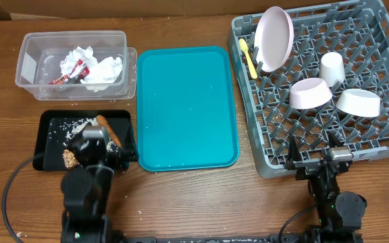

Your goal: Sort waste into correct bins and load items into the dishwasher

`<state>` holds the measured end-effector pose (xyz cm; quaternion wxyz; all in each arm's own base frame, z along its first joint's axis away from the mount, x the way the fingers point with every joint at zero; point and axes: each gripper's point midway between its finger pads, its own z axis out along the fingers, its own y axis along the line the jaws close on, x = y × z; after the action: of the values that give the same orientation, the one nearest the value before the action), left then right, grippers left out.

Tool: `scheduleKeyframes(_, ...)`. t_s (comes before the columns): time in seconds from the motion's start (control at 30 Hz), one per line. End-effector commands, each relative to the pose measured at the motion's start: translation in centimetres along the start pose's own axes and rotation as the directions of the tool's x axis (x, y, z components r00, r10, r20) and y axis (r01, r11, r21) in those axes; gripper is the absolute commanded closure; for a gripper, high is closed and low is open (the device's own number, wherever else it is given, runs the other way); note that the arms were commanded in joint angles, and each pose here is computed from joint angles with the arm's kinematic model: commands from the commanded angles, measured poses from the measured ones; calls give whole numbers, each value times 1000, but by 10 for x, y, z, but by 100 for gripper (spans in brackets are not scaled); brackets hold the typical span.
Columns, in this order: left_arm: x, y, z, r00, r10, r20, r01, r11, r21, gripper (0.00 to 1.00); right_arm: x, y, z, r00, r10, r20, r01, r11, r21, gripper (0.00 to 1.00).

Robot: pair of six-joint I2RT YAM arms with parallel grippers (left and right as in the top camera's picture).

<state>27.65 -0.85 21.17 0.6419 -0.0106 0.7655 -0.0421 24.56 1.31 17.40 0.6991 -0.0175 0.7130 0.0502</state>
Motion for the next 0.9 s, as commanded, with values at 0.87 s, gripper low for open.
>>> scheduleKeyframes(0.87,59,16,-21,995,-6,102,11,998,-56,0,2,-4,0,1000,6,5,-6,1000,17,0)
